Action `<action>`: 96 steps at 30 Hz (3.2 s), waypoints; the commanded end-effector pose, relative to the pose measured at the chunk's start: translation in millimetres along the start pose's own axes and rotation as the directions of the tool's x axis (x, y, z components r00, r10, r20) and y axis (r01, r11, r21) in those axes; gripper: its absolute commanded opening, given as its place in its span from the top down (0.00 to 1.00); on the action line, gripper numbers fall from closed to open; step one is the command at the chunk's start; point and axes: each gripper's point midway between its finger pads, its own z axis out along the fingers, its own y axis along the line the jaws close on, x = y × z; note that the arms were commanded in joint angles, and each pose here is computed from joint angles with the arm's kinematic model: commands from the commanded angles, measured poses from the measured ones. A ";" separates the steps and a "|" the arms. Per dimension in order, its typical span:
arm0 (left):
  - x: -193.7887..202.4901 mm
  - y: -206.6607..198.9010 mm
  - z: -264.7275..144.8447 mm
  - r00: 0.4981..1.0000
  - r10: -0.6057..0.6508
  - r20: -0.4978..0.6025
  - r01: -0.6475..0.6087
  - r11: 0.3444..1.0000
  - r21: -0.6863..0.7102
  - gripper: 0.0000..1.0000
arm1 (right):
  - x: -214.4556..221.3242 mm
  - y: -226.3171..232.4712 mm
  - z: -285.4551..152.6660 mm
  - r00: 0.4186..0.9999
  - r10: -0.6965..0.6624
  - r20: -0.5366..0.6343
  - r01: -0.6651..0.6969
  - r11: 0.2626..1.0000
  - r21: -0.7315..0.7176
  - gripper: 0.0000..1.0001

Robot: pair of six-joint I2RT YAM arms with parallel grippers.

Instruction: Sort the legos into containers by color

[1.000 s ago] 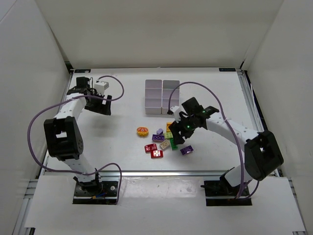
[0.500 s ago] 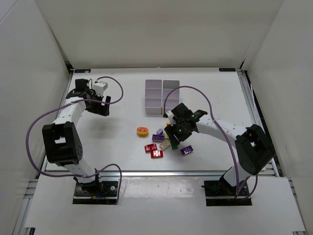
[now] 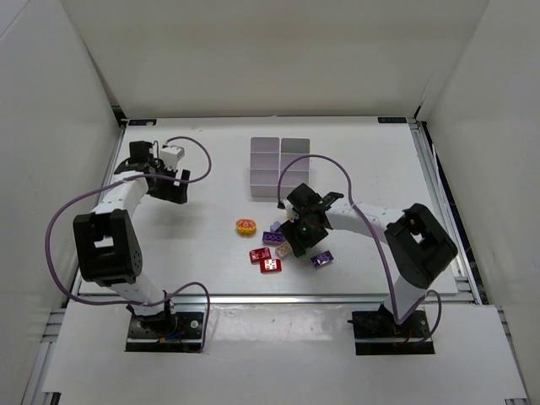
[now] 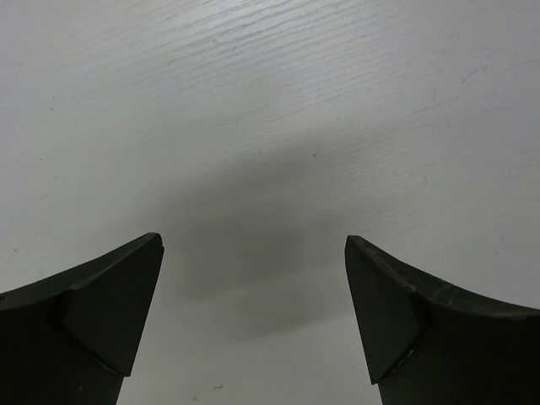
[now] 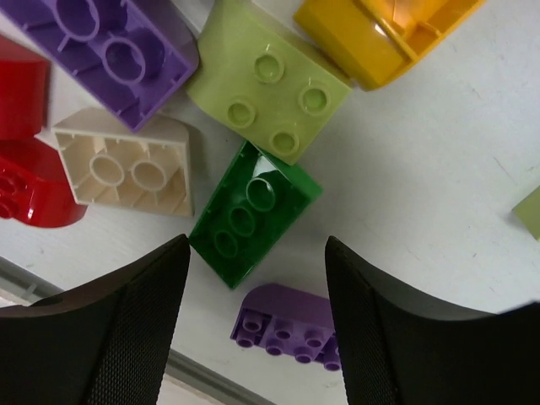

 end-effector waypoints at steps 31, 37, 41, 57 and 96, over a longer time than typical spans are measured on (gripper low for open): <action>-4.7 11.3 -14.1 0.998 -0.014 0.064 0.015 1.000 -0.009 0.01 | -39.0 -7.3 -35.5 0.975 -0.134 0.175 0.125 0.990 0.065 0.81; -13.4 11.4 -14.3 0.997 -0.026 0.070 0.026 1.000 0.001 0.01 | -88.9 -24.9 -88.8 0.897 -0.251 0.363 0.174 0.957 0.233 0.83; -23.2 12.3 -13.4 0.996 -0.039 0.083 0.038 0.999 0.008 0.01 | -133.3 -48.4 -116.1 0.829 -0.351 0.436 0.183 0.906 0.381 0.83; -46.0 16.7 -9.5 0.993 -0.066 0.102 0.064 0.998 0.016 0.01 | -277.0 -163.7 -163.3 0.617 -0.186 0.765 -0.223 0.890 0.397 0.97; -47.0 25.8 3.3 0.996 -0.043 0.073 0.043 0.999 0.003 0.01 | -320.9 -172.3 -115.9 0.599 -0.121 0.792 -0.235 0.919 0.318 0.75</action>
